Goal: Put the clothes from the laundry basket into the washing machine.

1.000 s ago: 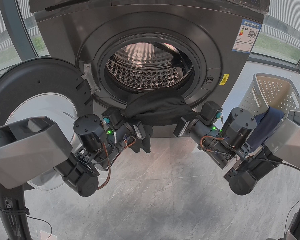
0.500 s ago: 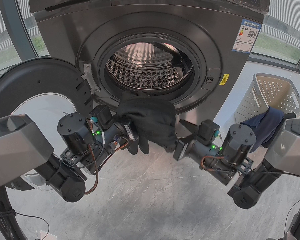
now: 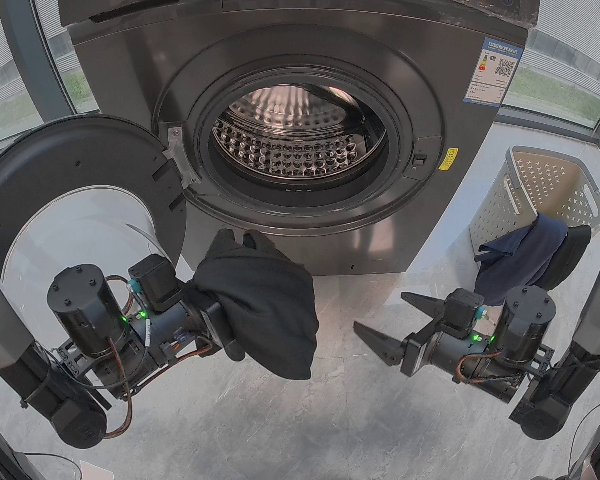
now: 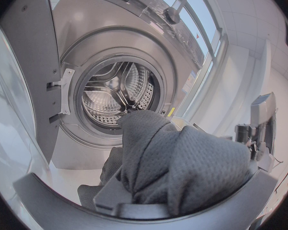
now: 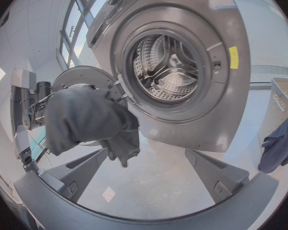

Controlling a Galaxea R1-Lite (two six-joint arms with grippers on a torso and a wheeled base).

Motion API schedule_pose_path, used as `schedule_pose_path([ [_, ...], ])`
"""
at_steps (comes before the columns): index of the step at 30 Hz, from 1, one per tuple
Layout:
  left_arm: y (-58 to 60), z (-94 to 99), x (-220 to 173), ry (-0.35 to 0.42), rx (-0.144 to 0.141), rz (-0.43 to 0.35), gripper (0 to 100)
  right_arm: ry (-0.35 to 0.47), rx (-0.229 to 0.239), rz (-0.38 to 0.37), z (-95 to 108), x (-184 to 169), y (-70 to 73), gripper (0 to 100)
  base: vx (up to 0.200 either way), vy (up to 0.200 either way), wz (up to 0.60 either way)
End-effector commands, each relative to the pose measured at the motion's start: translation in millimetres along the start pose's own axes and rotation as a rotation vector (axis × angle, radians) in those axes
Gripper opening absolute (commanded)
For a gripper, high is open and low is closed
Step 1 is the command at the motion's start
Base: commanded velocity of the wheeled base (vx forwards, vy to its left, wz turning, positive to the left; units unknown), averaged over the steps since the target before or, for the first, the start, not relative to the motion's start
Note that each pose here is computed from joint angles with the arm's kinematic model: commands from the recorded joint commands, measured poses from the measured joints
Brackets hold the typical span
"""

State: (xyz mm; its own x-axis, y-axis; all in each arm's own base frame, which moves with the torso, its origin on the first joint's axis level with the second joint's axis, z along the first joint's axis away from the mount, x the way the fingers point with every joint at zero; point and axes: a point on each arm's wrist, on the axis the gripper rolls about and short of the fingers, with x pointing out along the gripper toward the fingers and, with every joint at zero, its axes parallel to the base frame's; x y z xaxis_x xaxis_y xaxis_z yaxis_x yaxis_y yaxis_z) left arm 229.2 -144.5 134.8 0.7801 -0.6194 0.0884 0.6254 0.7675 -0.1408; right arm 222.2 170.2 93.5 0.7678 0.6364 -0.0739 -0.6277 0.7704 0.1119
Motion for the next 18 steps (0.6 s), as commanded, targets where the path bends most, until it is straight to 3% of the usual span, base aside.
schedule_pose_path([
  [1,-1.8,-0.6,-11.8,0.018,0.038,-0.007,0,-0.030,0.005,-0.074,8.3,-5.6,-19.8,100,0.000,0.000,0.00],
  [3,-0.3,-5.1,-11.9,0.038,0.048,-0.004,0,-0.030,0.008,-0.109,8.2,-6.8,-29.5,100,0.000,0.000,0.00],
  [7,-1.9,-3.8,-13.1,0.033,0.048,-0.008,0,-0.034,0.008,-0.123,9.4,-7.7,-32.8,100,0.000,0.000,0.00],
  [18,-2.1,-7.8,-13.0,0.050,0.048,-0.009,0,-0.033,0.022,-0.149,8.2,-6.9,-30.4,100,0.200,0.000,0.00],
])
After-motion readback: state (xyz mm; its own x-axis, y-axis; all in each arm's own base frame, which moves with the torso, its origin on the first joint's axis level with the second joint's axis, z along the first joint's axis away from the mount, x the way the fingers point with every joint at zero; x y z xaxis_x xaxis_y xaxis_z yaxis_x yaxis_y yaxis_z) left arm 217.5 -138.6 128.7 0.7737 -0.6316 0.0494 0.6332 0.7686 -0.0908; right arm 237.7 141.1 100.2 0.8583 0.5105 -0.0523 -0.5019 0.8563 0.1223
